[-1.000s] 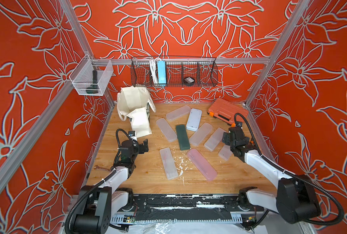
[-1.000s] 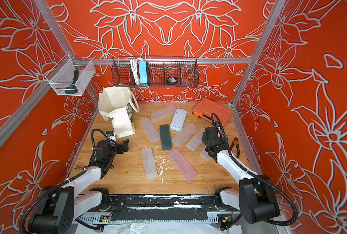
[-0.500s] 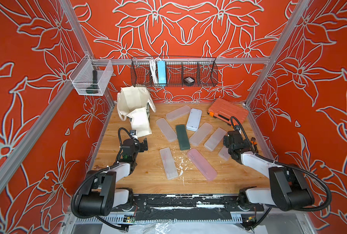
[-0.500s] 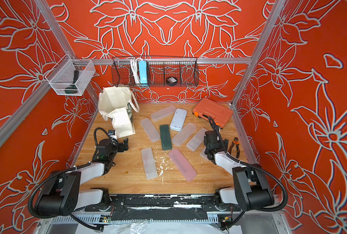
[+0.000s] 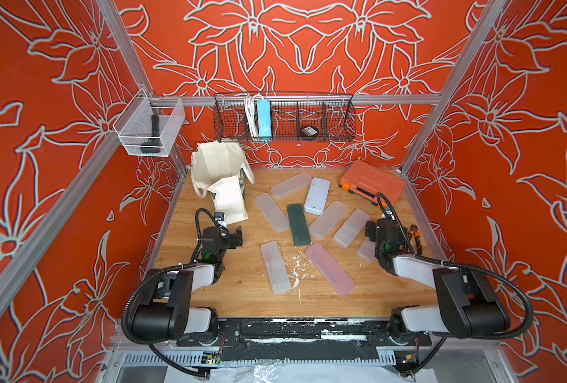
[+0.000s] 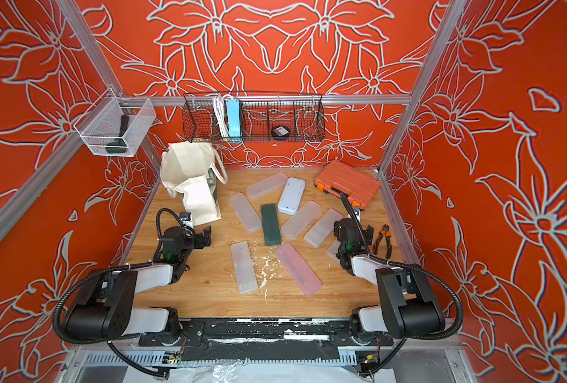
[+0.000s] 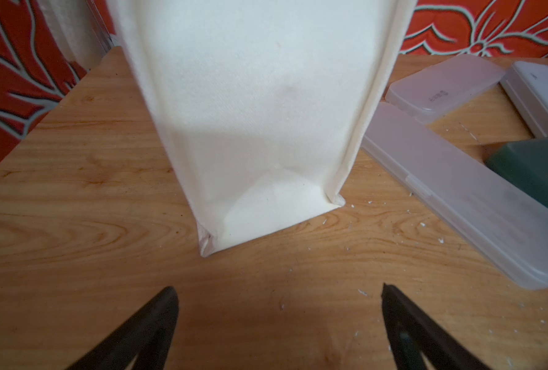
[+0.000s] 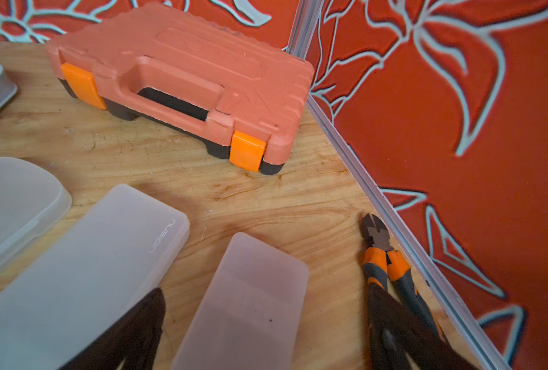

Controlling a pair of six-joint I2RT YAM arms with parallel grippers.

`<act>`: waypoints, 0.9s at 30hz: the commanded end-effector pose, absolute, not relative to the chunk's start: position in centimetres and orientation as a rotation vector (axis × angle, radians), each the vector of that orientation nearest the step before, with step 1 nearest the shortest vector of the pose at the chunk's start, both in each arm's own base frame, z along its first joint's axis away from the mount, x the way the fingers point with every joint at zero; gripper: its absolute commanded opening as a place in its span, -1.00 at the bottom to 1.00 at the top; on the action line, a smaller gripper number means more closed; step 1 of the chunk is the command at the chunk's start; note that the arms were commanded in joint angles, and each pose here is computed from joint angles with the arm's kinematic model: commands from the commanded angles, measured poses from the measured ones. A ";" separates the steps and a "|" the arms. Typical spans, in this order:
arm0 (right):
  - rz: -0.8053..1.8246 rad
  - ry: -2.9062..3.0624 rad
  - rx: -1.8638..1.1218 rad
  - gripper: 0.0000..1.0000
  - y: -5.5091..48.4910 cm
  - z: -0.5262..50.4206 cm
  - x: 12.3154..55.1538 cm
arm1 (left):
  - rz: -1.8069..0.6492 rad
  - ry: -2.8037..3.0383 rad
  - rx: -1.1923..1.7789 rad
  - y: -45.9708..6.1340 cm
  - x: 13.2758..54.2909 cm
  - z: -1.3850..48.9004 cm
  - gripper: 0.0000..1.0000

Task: Take out the pencil case from the canvas bag
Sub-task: Reset both arms

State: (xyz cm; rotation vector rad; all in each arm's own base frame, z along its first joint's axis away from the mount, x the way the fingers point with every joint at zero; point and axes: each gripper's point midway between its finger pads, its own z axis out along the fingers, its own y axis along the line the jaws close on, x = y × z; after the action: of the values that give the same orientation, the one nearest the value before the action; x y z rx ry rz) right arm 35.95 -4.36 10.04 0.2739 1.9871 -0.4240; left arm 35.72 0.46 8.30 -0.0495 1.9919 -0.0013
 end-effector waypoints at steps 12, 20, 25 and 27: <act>-0.230 1.926 0.085 0.96 -1.3 9.7 36.7 | 0.003 1.964 -0.063 0.5 35.8 8.8 0.97; -0.233 1.919 0.087 0.96 -1.4 9.7 36.8 | 0.029 2.004 -0.109 1.3 36.6 8.5 0.97; -0.231 1.921 0.085 0.96 -1.3 9.7 36.7 | 0.029 2.004 -0.109 1.3 36.6 8.6 0.97; -0.232 1.918 0.084 0.96 -1.3 9.8 36.8 | 0.028 2.005 -0.108 1.3 36.6 8.5 0.97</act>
State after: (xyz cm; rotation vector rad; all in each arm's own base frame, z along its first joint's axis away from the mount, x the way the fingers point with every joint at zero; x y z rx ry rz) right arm 36.36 -1.26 8.87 0.0937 1.9492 -0.2332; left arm 36.50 1.06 8.77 -0.0882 1.9947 0.0223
